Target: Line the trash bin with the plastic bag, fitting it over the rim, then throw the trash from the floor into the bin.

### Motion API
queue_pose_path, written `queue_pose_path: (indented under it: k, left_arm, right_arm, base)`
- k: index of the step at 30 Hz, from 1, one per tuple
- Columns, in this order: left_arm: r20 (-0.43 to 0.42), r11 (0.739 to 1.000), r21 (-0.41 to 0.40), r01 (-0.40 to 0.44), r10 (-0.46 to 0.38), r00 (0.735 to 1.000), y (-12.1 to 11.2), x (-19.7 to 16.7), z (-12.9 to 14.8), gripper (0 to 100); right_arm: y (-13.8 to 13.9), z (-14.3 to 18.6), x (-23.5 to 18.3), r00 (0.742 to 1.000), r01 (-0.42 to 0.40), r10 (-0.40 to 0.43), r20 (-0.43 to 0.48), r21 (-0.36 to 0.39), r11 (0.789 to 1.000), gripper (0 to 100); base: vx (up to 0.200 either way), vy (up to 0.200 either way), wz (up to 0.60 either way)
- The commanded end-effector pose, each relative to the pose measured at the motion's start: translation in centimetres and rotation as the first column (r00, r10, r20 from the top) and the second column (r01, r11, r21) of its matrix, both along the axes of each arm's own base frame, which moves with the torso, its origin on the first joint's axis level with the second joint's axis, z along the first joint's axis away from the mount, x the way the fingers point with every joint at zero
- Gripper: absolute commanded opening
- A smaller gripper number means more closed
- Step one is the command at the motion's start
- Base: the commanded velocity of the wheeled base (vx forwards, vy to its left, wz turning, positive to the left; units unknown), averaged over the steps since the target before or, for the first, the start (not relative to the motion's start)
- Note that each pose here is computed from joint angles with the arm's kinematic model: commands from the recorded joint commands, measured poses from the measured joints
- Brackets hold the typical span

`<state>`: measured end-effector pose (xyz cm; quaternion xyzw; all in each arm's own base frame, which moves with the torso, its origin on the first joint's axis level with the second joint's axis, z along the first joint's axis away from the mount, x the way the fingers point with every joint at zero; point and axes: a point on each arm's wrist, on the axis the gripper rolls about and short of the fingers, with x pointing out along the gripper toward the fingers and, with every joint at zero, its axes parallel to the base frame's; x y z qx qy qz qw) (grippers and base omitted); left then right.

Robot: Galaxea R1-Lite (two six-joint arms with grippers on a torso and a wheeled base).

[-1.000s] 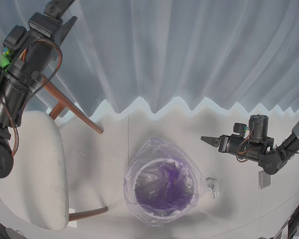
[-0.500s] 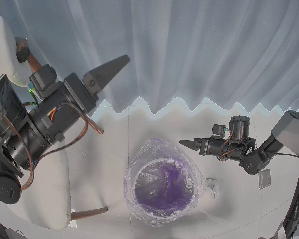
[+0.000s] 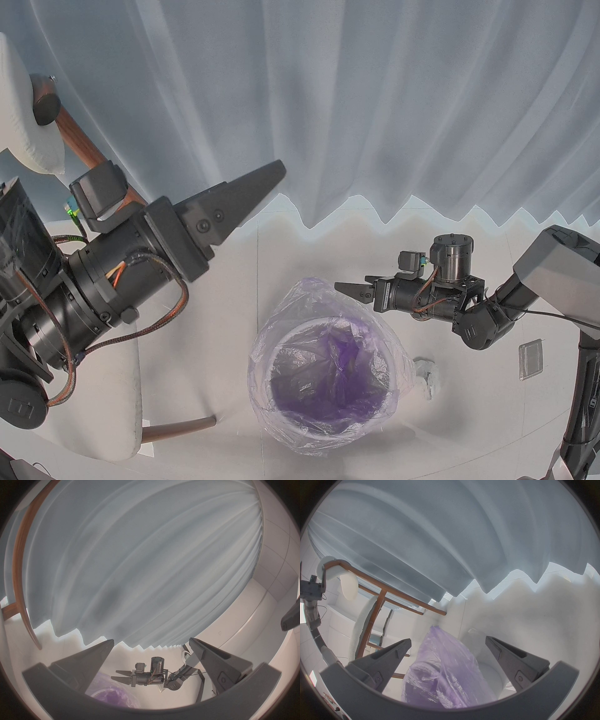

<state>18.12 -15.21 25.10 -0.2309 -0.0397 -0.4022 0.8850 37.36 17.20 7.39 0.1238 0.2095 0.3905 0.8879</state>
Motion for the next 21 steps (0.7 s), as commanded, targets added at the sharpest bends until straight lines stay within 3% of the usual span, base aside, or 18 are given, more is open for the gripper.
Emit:
queue_pose_path:
  k: [1, 13, 14, 21]
  left_arm:
    - [0.008, 1.000, 0.024, 0.002, -0.003, 1.000, -0.1, -0.1, -0.4, 100]
    - [0.017, 1.000, 0.026, -0.001, 0.001, 1.000, -0.1, -0.1, -0.3, 100]
    - [0.018, 1.000, 0.025, -0.001, 0.001, 1.000, -0.1, -0.2, -0.3, 100]
    - [0.018, 1.000, 0.025, -0.003, 0.002, 1.000, -0.1, -0.2, -0.3, 100]
  right_arm:
    - [0.5, -1.0, 0.3, 1.000, -0.011, 0.011, -0.007, -0.011, 1.000, 100]
    - [1.4, -2.2, 0.2, 0.999, -0.034, 0.034, -0.020, -0.030, 0.999, 100]
    - [1.4, -2.4, 0.2, 0.999, -0.033, 0.032, -0.023, -0.032, 0.999, 0]
    - [0.7, -2.9, 0.9, 1.000, -0.010, 0.010, -0.014, -0.025, 1.000, 0]
  base:
    - [0.000, 0.000, 0.00]
    - [0.000, 0.000, 0.00]
    - [0.000, 0.000, 0.00]
    - [0.000, 0.000, 0.00]
